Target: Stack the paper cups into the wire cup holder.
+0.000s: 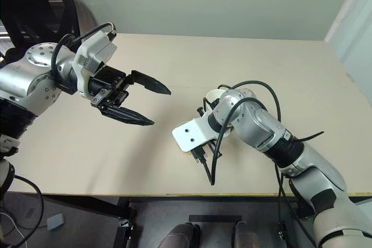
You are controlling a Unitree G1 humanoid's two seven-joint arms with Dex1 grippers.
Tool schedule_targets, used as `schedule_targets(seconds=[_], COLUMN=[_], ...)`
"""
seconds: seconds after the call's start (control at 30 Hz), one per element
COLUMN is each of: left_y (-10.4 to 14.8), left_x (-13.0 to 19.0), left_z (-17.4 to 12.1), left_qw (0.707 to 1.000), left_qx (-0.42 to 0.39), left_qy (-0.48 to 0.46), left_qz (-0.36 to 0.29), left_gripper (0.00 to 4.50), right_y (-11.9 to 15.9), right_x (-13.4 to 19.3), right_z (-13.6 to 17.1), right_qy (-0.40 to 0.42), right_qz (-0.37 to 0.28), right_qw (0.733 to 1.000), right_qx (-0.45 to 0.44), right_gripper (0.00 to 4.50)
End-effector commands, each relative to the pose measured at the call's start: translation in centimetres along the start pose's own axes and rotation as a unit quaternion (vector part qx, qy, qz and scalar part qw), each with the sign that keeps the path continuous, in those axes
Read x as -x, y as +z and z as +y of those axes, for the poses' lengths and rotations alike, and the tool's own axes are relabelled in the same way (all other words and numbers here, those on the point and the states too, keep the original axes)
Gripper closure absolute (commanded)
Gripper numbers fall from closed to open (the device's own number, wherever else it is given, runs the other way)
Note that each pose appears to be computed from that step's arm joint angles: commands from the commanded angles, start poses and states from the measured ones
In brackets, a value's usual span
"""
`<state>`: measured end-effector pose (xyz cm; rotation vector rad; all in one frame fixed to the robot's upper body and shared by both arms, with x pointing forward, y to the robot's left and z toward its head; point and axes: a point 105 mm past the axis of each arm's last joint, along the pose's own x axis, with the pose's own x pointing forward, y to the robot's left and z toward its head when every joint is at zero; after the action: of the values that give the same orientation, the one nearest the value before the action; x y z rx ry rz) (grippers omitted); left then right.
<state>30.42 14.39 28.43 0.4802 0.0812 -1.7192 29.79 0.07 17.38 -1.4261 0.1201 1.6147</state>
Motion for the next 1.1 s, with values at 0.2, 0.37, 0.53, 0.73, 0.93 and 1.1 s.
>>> schedule_targets(seconds=[0.2, 0.37, 0.53, 0.73, 0.93, 1.1], left_y=[0.7, 0.2, 0.1, 0.0, 0.0, 0.0], left_x=[1.0, 1.3, 1.2, 1.0, 1.0, 2.0], left_z=[0.3, 0.6, 0.7, 1.0, 1.5, 2.3], left_qw=[1.000, 1.000, 1.000, 1.000, 1.000, 0.998], left_qx=[-0.016, -0.010, -0.008, -0.008, -0.010, -0.016], left_qy=[0.012, 0.023, 0.023, 0.021, 0.028, 0.058], left_qz=[-0.002, 0.000, 0.000, 0.000, 0.005, 0.010], left_gripper=[0.00, 0.00, 0.00, 0.00, 0.00, 0.00], right_y=[-0.8, -1.3, -1.4, -1.2, -2.5, -3.8], right_x=[3.9, 7.5, 10.7, 12.9, 14.8, 18.5], right_z=[-0.4, 0.5, 2.5, 5.9, 6.4, 1.8], right_qy=[-0.023, -0.029, -0.023, 0.006, -0.011, -0.105], right_qz=[-0.008, -0.021, -0.020, -0.006, 0.036, 0.078], right_qw=[0.999, 0.997, 0.993, 0.989, 0.985, 0.981], right_qx=[-0.028, -0.073, -0.112, -0.148, -0.167, -0.140], right_gripper=[4.42, 4.42, 4.42, 4.42, 4.42, 4.42])
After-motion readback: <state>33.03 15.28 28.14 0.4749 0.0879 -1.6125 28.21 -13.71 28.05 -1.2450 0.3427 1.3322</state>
